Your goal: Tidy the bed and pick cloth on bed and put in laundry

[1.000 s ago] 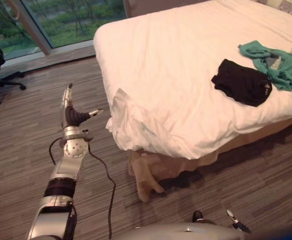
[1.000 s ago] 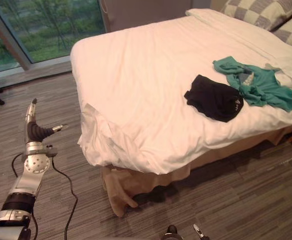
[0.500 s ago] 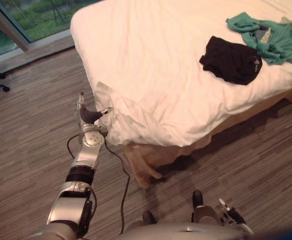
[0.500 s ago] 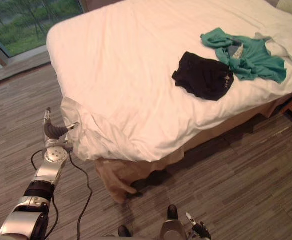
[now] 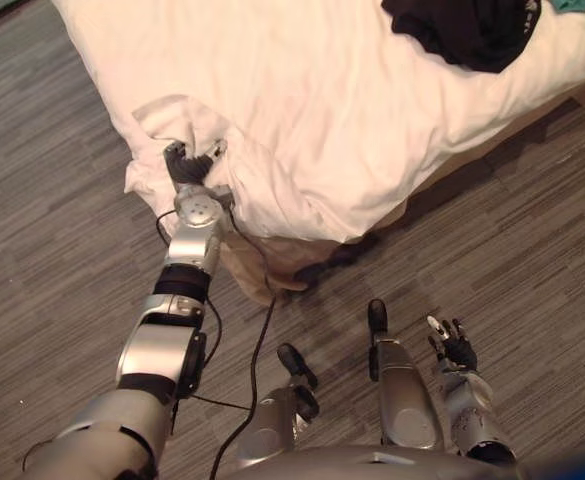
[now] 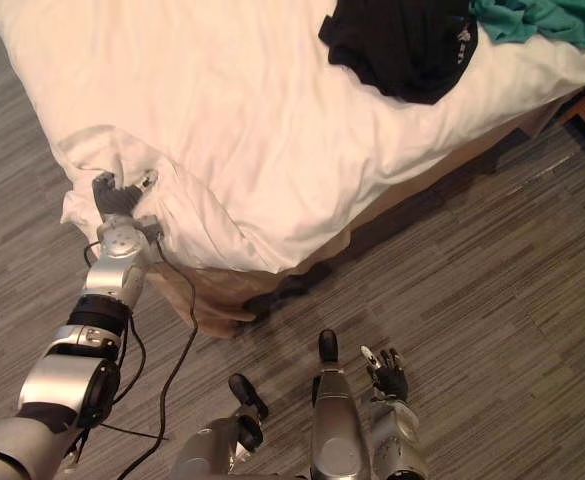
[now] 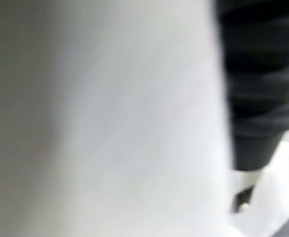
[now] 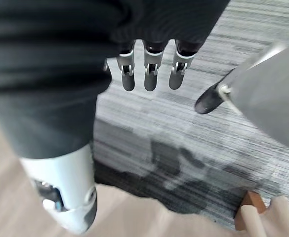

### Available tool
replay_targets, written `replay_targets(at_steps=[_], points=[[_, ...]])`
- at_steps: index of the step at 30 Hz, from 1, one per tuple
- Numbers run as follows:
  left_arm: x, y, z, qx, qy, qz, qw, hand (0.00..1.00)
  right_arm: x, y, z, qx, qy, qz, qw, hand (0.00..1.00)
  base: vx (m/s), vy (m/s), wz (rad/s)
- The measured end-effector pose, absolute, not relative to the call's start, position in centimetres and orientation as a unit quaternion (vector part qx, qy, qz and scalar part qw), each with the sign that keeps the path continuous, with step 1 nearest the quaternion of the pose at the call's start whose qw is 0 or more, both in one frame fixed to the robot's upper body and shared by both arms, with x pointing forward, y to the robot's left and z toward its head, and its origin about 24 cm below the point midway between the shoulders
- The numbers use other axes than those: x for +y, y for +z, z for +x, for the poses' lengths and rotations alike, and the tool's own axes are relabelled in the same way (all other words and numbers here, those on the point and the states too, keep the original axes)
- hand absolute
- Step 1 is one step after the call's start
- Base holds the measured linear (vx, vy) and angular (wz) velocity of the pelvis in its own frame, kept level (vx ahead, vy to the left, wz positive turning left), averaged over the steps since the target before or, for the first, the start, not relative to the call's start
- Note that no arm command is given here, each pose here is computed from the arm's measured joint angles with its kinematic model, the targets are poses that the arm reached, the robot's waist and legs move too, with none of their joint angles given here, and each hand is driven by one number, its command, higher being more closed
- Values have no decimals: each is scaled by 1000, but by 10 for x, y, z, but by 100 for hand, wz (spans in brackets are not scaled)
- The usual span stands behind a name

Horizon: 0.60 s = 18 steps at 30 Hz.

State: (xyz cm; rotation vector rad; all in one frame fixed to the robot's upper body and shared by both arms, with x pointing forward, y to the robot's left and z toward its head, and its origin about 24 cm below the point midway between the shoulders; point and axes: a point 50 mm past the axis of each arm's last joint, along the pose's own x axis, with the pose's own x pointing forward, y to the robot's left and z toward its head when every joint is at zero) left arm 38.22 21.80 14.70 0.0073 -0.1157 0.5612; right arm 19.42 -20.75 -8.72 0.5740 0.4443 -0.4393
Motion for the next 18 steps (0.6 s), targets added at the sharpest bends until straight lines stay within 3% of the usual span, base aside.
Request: replay_targets(at_steps=[9, 18], points=[[216, 161, 382, -79, 240, -20, 967, 100, -208, -85, 196, 209, -209, 283, 912, 0, 30, 24, 11], [251, 102, 328, -65, 206, 37, 976, 100, -207, -94, 183, 244, -210, 284, 903, 0, 7, -18, 28]])
